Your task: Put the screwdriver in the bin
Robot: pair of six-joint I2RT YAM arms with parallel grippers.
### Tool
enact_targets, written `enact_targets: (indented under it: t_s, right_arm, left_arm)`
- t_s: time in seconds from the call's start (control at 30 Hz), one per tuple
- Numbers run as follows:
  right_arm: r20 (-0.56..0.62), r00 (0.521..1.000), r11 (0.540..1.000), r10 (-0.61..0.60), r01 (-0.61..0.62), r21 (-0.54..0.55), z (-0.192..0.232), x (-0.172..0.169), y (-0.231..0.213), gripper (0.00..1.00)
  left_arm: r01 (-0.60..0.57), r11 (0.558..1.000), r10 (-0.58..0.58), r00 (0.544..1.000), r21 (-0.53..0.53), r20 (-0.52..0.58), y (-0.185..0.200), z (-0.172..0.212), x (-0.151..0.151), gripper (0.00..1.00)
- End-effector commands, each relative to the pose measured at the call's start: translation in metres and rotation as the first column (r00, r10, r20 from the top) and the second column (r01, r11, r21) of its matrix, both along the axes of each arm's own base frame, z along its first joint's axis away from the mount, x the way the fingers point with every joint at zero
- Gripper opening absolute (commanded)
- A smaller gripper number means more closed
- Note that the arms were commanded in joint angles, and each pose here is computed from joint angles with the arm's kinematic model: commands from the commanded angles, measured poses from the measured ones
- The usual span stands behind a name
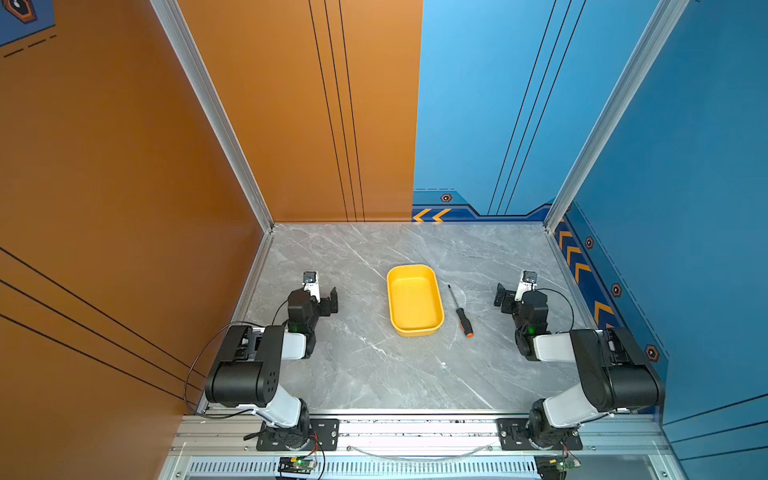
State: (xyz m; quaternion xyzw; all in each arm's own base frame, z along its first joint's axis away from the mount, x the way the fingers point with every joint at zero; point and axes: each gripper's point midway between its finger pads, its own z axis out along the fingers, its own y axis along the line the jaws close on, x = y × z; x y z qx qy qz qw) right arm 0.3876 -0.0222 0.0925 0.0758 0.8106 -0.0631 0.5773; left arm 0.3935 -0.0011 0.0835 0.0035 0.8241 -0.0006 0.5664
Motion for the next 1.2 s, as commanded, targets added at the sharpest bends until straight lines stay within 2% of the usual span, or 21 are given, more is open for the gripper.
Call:
enact_targets:
  t_s: [0.0, 1.17]
  right_arm:
    - [0.002, 1.000, 1.000, 0.005, -0.005, 0.003, 0.0012, 0.0043, 0.0002, 1.00]
    - [0.006, 1.000, 1.000, 0.000, 0.000, -0.004, 0.0017, 0.0037, 0.0004, 1.00]
  left_arm:
    - [-0.005, 1.000, 0.005, 1.000, 0.013, 0.022, 0.0029, 0.0063, 0.0043, 0.98]
    - [-0.023, 1.000, 0.023, 1.000, 0.018, 0.020, 0.0050, 0.0058, 0.0039, 0.98]
